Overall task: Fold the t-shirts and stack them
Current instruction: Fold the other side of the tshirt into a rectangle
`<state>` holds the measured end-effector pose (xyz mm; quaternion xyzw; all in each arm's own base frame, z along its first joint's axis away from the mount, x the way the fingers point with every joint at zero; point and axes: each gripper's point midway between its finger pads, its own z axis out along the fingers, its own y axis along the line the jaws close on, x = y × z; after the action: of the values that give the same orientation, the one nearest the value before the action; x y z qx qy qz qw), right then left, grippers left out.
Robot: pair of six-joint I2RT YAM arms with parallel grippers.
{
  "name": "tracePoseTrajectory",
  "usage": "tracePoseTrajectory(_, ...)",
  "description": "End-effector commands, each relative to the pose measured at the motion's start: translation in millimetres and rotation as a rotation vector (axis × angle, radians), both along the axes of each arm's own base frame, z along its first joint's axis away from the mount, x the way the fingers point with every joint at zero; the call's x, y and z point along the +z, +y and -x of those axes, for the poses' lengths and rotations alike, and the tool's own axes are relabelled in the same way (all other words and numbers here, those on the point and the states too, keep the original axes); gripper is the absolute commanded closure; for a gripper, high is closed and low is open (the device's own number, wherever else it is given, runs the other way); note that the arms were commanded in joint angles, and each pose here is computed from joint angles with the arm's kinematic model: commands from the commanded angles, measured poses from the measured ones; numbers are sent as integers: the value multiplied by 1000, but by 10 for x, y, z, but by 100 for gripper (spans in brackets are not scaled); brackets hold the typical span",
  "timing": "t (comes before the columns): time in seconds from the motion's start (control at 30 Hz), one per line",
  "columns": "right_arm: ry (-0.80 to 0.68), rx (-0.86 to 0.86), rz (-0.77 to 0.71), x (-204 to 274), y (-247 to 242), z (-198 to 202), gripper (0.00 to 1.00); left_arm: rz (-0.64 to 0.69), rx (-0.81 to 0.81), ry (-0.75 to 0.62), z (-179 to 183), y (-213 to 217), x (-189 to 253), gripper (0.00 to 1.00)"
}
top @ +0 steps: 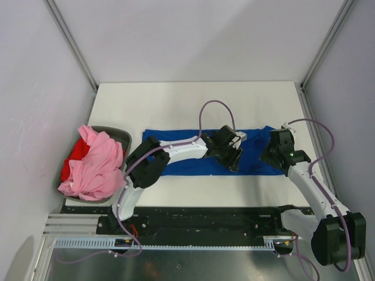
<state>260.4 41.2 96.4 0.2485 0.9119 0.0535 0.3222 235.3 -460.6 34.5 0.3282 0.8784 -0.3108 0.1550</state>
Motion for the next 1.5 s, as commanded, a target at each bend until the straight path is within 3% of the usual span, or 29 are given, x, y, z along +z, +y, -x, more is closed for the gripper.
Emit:
tracePoseTrajectory(0.0,-79,-26,-32,179,64,-180,66,59,-9,-45,-18,-3,420,50)
tracePoseTrajectory(0.23,-102,-81,-70,111,-100,-681,66,94,46,-55,-207,82,622,50)
tracePoseTrajectory(0.5,-188,-167,-119,130,-468,-1409,66,87,274,-145,-1057,506,810,50)
tracePoseTrajectory(0.73,-245,-179,-148,147,-572,-1827,62,48,440,-147,-1644,829,631,50)
tracePoseTrajectory(0.97,-229,-137,-152,33,-508,-1951,62,20,534,-103,-1889,1006,390,50)
tracePoseTrajectory(1.3,-171,-136,-84,-162,-603,-1973,63,-5,601,-34,-1941,1118,134,50)
tracePoseTrajectory(1.47,-158,-131,-76,-176,-610,-1975,72,-10,620,-15,-1944,1154,78,50)
